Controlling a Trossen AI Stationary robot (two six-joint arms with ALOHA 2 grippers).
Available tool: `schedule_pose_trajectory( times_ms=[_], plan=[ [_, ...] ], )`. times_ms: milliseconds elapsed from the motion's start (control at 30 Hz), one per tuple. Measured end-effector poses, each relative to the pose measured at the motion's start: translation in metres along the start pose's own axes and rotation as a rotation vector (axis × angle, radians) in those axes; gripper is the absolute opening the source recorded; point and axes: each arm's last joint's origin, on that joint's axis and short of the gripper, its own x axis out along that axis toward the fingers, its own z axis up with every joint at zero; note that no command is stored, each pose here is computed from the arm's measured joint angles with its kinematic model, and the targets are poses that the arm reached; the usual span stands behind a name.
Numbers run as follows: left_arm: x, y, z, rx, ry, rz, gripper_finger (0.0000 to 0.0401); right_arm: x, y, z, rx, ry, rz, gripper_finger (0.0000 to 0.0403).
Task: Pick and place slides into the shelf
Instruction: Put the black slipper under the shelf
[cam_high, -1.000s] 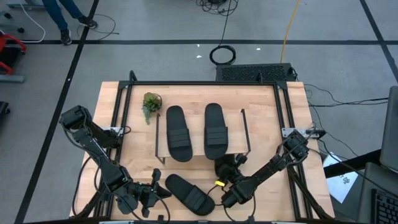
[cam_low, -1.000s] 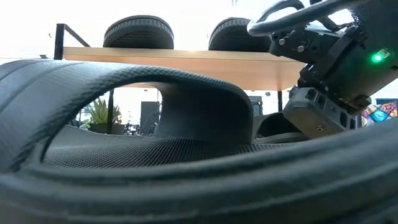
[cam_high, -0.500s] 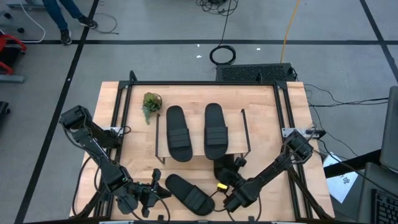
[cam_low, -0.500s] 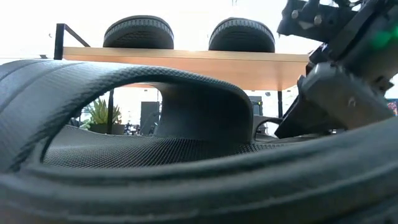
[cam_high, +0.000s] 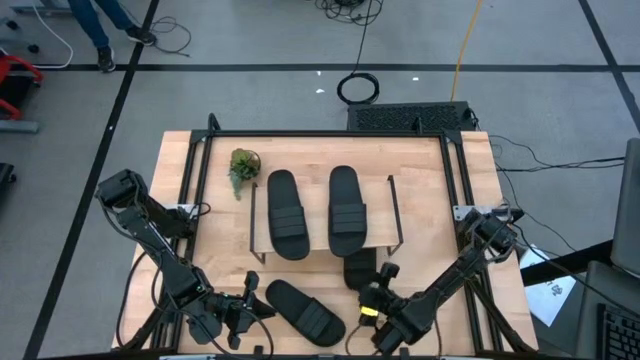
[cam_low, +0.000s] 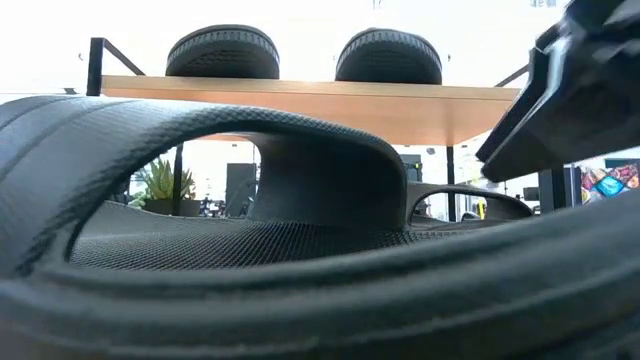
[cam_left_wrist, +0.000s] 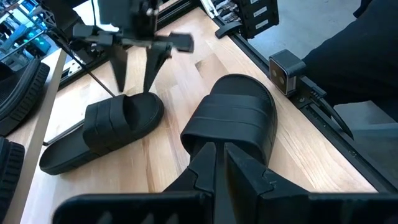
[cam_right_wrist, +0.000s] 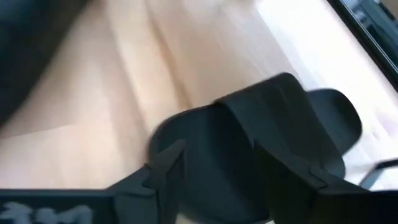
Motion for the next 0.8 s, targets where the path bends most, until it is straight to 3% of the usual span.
schedule_pose_trajectory(
  times_ms=[333,533,800],
  plan=[
    [0.0,0.0,-0.001,0.012,0.013,0.001,0.0031,-0.007,0.017,0.006,-0.13,0.004,0.216,0.001],
    [0.0,0.0,-0.002,0.015,0.019,0.001,0.0031,0.007,0.019,0.002,-0.134,0.081,0.334,0.0003],
    [0.0,0.0,-0.002,0.015,0.02,0.001,0.0031,0.023,0.014,-0.005,-0.124,0.098,0.311,0.0001]
  ],
)
